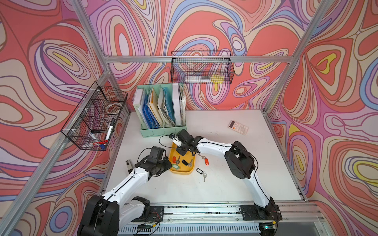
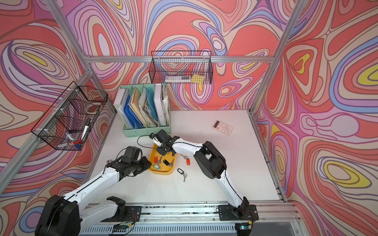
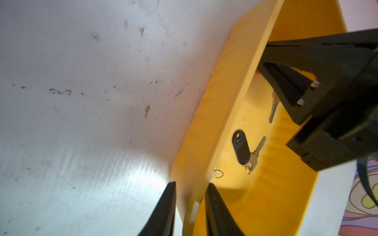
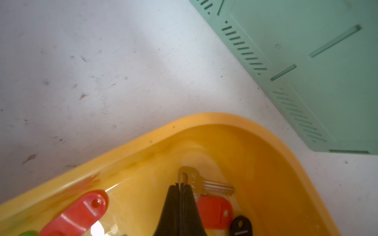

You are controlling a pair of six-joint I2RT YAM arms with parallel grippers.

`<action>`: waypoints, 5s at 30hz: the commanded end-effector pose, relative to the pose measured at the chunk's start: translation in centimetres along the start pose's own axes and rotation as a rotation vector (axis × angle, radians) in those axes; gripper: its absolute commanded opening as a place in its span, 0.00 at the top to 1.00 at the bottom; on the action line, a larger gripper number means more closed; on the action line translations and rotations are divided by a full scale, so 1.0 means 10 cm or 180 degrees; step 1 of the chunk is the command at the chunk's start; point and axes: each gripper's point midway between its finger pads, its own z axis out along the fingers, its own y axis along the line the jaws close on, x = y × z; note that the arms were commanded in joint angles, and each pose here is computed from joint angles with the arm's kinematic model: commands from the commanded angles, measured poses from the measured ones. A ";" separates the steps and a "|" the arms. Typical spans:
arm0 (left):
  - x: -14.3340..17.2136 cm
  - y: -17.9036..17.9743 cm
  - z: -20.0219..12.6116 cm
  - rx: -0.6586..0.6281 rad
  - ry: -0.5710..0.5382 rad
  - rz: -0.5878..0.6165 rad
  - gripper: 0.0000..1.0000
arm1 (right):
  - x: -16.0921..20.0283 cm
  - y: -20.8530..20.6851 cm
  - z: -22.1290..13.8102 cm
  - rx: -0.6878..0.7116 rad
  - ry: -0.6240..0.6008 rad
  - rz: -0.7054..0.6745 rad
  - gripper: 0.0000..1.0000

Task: Take the keys out of the storage box
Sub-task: Pick up the key from the storage box, then place the key at the center of the board, then pick up the key from the storage box.

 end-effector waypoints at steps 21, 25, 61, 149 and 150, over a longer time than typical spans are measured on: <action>-0.33 -0.23 -0.12 0.0061 -0.0274 0.0119 0.33 | -0.51 -0.34 -1.41 0.0011 -0.0611 0.0603 1.00; -0.35 -0.21 -0.12 0.0029 -0.0317 0.0116 0.27 | -0.41 -0.53 -1.59 0.0067 -0.0633 0.0773 1.00; -0.84 -0.23 -0.36 -0.0225 -0.0878 0.0246 0.15 | 1.71 0.90 -2.22 -0.1675 0.1261 0.1818 1.00; -0.11 -0.53 0.42 -0.1290 0.1496 0.3246 0.58 | 0.59 -0.96 -3.03 0.0309 -0.1743 0.1860 0.02; -0.12 -0.51 0.43 -0.1336 0.1519 0.3284 0.58 | 0.60 -0.96 -3.03 0.0308 -0.1733 0.1864 0.02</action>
